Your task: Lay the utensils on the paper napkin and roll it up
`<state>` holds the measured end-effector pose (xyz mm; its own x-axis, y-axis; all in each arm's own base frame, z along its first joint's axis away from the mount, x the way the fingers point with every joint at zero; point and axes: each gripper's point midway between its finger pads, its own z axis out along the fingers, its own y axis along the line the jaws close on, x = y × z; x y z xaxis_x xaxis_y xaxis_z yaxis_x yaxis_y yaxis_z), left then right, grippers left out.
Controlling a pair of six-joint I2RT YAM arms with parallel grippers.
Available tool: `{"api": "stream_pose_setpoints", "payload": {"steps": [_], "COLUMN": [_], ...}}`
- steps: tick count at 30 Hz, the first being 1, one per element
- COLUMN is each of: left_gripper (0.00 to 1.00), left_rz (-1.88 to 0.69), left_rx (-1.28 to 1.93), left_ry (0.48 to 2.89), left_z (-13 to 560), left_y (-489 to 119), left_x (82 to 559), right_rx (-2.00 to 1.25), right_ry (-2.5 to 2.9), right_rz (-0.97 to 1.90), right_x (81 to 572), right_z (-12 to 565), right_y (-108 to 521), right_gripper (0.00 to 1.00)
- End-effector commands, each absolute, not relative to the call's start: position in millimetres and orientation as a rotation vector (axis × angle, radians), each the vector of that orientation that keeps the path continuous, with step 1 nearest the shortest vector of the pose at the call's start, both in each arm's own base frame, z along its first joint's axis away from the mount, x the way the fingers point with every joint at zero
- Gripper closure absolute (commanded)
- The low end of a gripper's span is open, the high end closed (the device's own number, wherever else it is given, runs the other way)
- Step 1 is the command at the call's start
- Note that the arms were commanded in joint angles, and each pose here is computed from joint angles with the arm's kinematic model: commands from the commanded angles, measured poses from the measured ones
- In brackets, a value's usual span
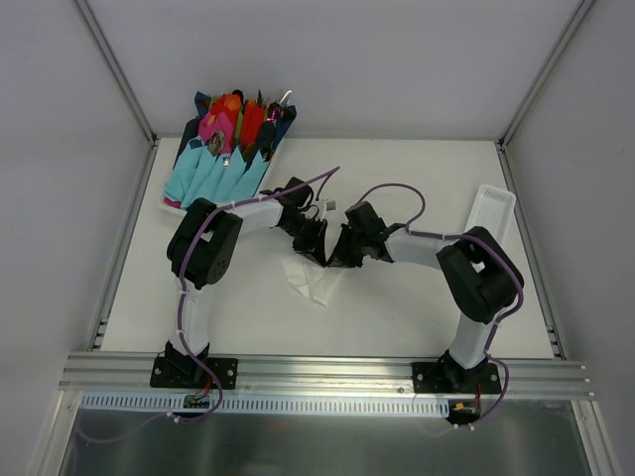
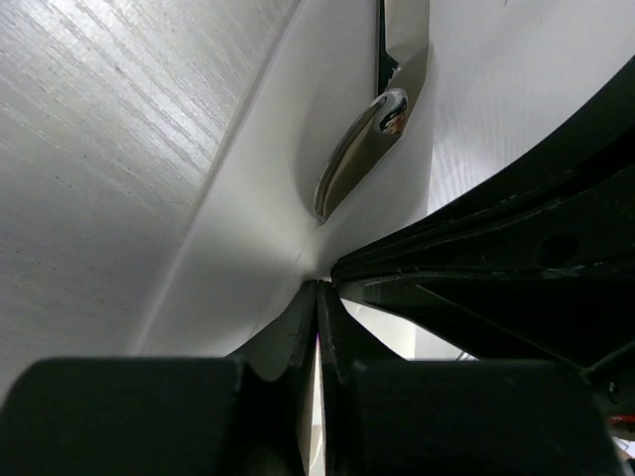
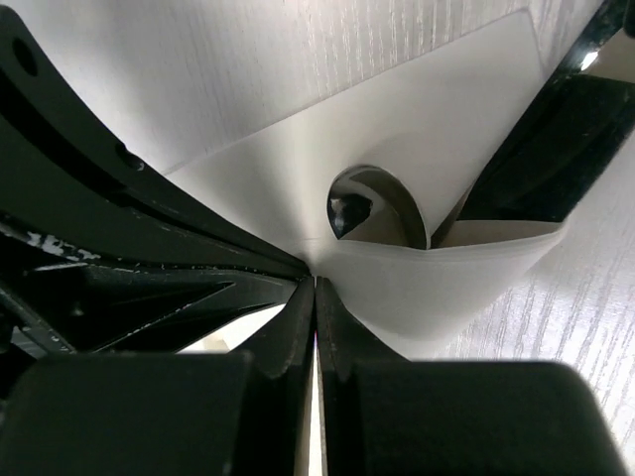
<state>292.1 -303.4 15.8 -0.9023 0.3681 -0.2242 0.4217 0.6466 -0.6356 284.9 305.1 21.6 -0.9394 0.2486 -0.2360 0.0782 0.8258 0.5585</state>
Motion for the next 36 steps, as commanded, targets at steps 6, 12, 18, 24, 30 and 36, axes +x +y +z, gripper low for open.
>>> {"api": "stream_pose_setpoints", "payload": {"steps": [6, 12, 18, 24, 30, 36], "left_gripper": [1.0, 0.99, 0.97, 0.94, 0.94, 0.75], "left_rz": [-0.931, -0.961, -0.944, -0.922, -0.92, -0.819], "left_rx": [0.653, 0.705, 0.742, 0.778, 0.789, 0.65], "left_ry": [2.838, 2.737, 2.717, 2.684, 2.673, 2.631], "left_z": [-8, 27, 38, 48, 52, 74], "left_y": [-282, -281, -272, -267, -266, -239], "left_x": [300, 297, 285, 281, 280, 309], "right_rx": [0.263, 0.29, 0.306, 0.304, 0.303, 0.308], "right_ry": [2.76, 2.787, 2.798, 2.809, 2.806, 2.815], "right_rz": [0.68, 0.668, 0.693, 0.733, 0.766, 0.776], "right_x": [284, 280, 278, 275, 276, 276], "right_z": [-1, -11, -13, -12, -11, -13], "right_y": [294, 291, 292, 297, 300, 300], "right_gripper": [0.99, 0.99, 1.0, 1.0, 1.0, 1.0]}}
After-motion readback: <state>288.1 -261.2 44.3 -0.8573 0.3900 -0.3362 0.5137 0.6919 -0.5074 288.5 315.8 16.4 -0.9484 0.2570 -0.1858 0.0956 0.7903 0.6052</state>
